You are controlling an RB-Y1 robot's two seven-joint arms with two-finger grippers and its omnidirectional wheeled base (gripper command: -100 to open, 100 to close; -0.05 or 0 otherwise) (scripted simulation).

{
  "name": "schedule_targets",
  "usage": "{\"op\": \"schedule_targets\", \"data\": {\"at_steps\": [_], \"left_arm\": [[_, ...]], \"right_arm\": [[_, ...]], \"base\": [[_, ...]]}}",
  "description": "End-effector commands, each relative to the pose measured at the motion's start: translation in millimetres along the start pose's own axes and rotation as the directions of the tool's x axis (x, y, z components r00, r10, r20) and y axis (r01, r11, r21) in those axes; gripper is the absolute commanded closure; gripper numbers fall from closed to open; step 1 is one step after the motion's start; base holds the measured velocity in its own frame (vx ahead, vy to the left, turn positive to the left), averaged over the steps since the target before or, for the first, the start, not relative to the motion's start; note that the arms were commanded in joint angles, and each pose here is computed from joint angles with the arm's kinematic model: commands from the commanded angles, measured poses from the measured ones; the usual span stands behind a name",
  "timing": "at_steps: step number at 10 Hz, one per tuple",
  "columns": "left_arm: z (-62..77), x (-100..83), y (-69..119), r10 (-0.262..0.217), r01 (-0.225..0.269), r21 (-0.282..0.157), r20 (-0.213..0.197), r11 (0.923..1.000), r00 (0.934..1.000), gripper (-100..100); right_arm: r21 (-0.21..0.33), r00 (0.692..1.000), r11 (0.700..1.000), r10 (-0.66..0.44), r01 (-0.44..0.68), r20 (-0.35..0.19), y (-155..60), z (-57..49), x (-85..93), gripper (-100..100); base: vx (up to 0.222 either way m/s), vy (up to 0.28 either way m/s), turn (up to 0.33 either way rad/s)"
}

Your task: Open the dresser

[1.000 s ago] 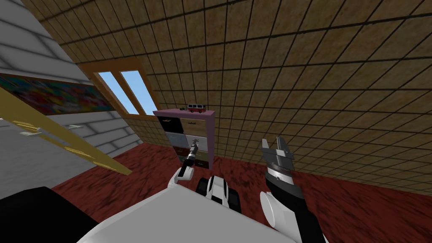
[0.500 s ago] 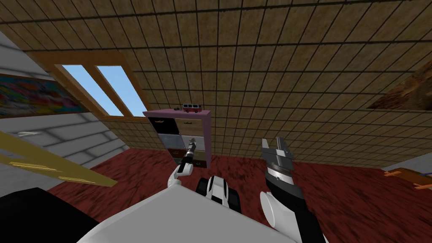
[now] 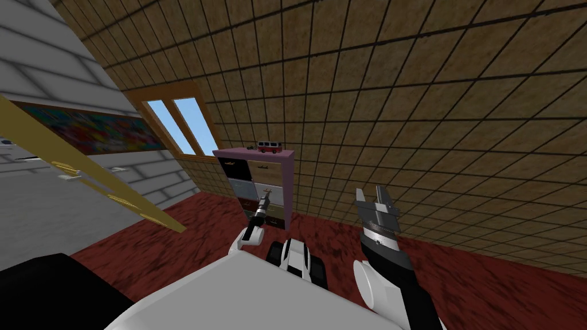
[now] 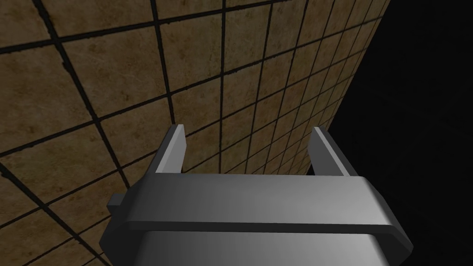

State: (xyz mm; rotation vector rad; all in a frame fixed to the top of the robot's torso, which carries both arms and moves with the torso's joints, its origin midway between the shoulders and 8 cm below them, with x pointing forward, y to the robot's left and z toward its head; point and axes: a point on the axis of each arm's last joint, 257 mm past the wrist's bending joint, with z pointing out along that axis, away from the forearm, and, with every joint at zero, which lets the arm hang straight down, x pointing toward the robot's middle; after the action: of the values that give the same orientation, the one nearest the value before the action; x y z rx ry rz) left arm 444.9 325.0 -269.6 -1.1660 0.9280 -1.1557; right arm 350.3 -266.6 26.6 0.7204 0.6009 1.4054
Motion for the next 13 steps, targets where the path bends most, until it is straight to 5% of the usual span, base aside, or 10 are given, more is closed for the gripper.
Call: {"op": "schedule_targets", "data": {"at_steps": [1,3,4,5,9,12,13], "left_arm": [[-12.6,24.5,3.0,-0.013,0.013,-0.002,-0.054,0.9999,0.9984,100],[-22.3,43.9,3.5,-0.025,0.025,-0.004,-0.095,0.9997,0.9952,100],[-20.0,38.8,4.0,-0.021,0.021,-0.003,-0.082,0.9998,0.9964,100],[-18.3,30.1,2.4,0.017,-0.017,0.001,-0.102,0.9999,0.9946,-100],[-12.8,13.9,-2.6,0.083,-0.083,0.007,-0.135,0.9965,0.9874,-100],[-2.9,16.3,-12.2,0.084,-0.084,0.005,-0.142,0.9964,0.9863,-100],[-1.8,26.5,-13.2,0.044,-0.045,-0.002,-0.127,0.9990,0.9909,-100]], "right_arm": [[0.000,1.000,1.000,0.000,0.000,0.000,0.0,0.0,0.0,0],[0.000,1.000,1.000,0.000,0.000,0.000,0.0,0.0,0.0,0],[0.000,1.000,1.000,0.000,0.000,0.000,0.0,0.0,0.0,0],[0.000,1.000,1.000,0.000,0.000,0.000,0.0,0.1,0.1,0],[0.000,1.000,1.000,0.000,0.000,0.000,0.0,0.1,0.1,0],[0.000,1.000,1.000,0.000,0.000,0.000,0.0,0.1,0.1,0],[0.000,1.000,1.000,0.000,0.000,0.000,0.0,0.1,0.1,0]], "base": [[0.064,0.000,0.254],[0.060,0.004,0.186],[0.026,-0.001,0.057],[0.003,-0.004,-0.013],[-0.006,-0.005,0.001],[-0.020,-0.030,-0.002],[-0.028,-0.033,-0.001]]}}
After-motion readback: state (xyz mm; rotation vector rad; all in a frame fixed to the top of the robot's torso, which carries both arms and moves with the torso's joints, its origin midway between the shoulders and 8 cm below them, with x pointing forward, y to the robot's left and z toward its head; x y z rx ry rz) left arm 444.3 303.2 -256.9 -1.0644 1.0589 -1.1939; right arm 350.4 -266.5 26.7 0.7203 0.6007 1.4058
